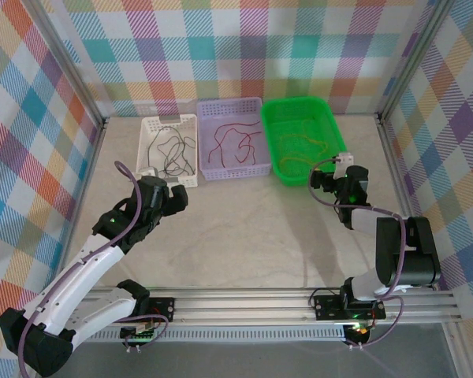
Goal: Untangle the cables
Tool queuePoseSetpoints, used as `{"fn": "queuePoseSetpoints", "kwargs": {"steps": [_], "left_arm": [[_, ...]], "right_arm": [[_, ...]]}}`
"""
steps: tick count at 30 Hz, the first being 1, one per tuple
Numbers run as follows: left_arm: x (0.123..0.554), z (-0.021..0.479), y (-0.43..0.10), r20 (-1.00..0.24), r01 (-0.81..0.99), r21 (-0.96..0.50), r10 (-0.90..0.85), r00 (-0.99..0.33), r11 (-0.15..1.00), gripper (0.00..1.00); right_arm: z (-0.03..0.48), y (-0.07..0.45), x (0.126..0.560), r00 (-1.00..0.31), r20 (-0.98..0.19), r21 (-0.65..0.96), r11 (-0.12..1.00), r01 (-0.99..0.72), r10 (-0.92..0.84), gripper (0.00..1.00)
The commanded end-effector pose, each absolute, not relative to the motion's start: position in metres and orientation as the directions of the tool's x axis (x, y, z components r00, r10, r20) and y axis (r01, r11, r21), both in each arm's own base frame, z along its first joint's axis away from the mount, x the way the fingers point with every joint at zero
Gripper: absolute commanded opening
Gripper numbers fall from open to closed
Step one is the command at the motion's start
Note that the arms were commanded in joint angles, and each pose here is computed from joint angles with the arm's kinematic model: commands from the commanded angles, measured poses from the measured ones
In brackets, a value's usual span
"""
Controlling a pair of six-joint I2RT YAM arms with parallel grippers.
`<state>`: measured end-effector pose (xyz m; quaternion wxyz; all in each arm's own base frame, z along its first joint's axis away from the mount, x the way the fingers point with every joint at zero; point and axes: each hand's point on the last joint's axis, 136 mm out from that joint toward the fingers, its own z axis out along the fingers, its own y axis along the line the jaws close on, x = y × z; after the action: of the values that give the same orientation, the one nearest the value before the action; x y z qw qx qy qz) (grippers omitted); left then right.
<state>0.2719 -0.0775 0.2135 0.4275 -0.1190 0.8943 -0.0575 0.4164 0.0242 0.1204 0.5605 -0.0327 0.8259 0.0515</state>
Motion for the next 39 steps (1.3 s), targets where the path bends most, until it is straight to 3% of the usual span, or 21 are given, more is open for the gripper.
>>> {"fn": "queuePoseSetpoints", "kwargs": {"steps": [1,2,7,18,26,39], "left_arm": [[0.272,0.216,-0.072,-0.766,-0.193,-0.185,-0.264,-0.586,0.964,1.00],[0.272,0.215,-0.067,-0.772,-0.214,-0.168,-0.264,-0.578,0.962,1.00],[0.274,0.209,-0.047,-0.804,-0.306,-0.094,-0.254,-0.538,0.947,1.00],[0.276,0.181,-0.022,-0.840,-0.326,0.150,-0.054,-0.540,0.933,1.00],[0.270,0.193,-0.004,-0.897,-0.379,0.162,-0.024,-0.442,0.911,1.00],[0.296,0.168,0.008,-0.892,-0.324,0.183,0.018,-0.452,0.928,1.00]], "right_arm": [[0.090,0.022,0.397,-0.402,-0.914,0.091,0.992,-0.093,0.046,1.00],[0.094,0.019,0.398,-0.337,-0.940,0.085,0.993,-0.080,0.054,1.00],[0.093,0.011,0.397,-0.353,-0.933,0.086,0.996,-0.032,0.069,1.00],[0.093,0.012,0.397,-0.357,-0.932,0.085,0.996,-0.035,0.067,1.00],[0.093,0.012,0.396,-0.355,-0.932,0.085,0.996,-0.037,0.066,1.00],[0.092,0.024,0.397,-0.370,-0.928,0.083,0.990,-0.112,0.036,1.00]]}}
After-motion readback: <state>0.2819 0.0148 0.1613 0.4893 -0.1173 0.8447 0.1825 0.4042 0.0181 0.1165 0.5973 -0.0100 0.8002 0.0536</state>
